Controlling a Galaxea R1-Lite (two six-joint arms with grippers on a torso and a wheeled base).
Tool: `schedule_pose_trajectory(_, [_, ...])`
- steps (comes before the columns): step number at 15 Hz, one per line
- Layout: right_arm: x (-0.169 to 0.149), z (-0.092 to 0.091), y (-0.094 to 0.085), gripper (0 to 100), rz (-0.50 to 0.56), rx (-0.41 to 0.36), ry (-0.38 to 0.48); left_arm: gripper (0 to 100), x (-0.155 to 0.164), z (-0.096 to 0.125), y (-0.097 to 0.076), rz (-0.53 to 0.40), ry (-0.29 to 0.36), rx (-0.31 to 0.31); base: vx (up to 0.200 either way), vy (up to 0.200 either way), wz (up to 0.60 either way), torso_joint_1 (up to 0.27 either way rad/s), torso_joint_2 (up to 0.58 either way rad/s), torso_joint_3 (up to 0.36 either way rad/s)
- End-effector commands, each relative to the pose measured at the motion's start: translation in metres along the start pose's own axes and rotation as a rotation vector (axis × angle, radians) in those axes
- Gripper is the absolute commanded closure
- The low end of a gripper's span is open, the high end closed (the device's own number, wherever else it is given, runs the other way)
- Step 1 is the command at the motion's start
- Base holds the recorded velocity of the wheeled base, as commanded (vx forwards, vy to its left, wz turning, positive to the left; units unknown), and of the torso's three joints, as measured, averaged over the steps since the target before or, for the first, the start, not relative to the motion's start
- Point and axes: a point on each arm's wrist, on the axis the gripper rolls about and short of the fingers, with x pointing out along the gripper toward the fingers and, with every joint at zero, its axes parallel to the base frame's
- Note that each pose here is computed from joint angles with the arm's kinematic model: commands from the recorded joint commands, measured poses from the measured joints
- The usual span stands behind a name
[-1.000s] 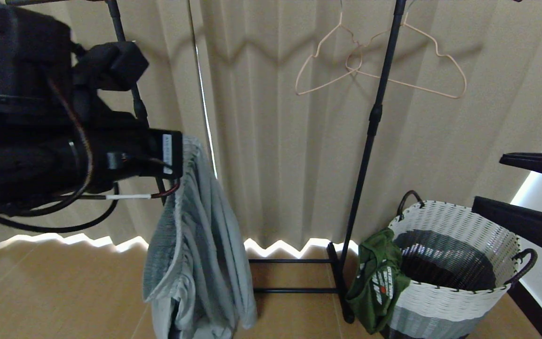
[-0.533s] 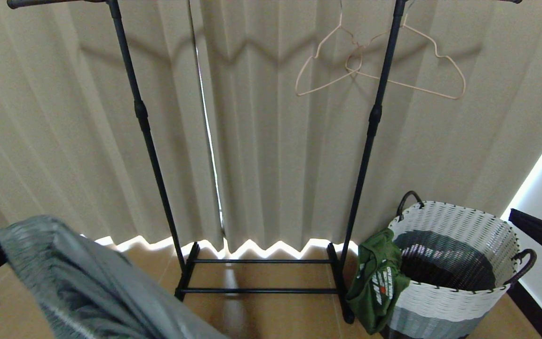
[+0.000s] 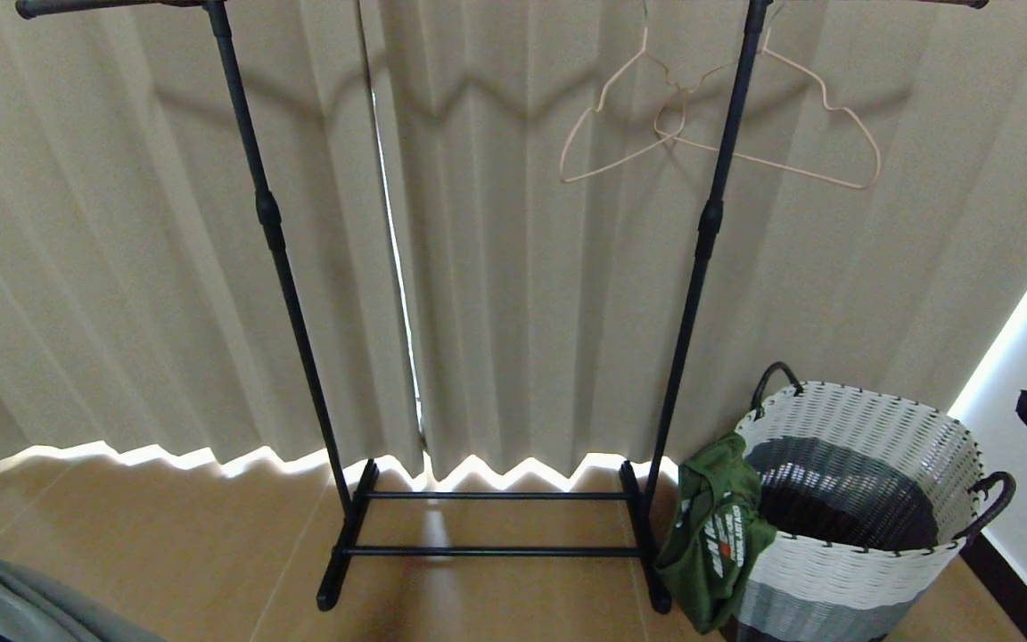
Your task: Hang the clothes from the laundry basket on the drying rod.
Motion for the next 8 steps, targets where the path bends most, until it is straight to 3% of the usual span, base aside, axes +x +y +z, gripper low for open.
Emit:
schedule_pose_trajectory(1, [-0.012,-0.009,0.001,0,-0.009,0.000,-0.011,100,0.001,0.000,-0.001,-0.032,-0.029,0.016,0.000,0.000,0.00,0.000,0.00,0.000])
schedule_pose_trajectory(8, [-0.013,-0.017,0.004,0,0.002,0.007,0.012,100,0.040,0.005,-0.006,-0.039,0.004,0.031,0.000,0.000,0.00,0.000,0.00,0.000])
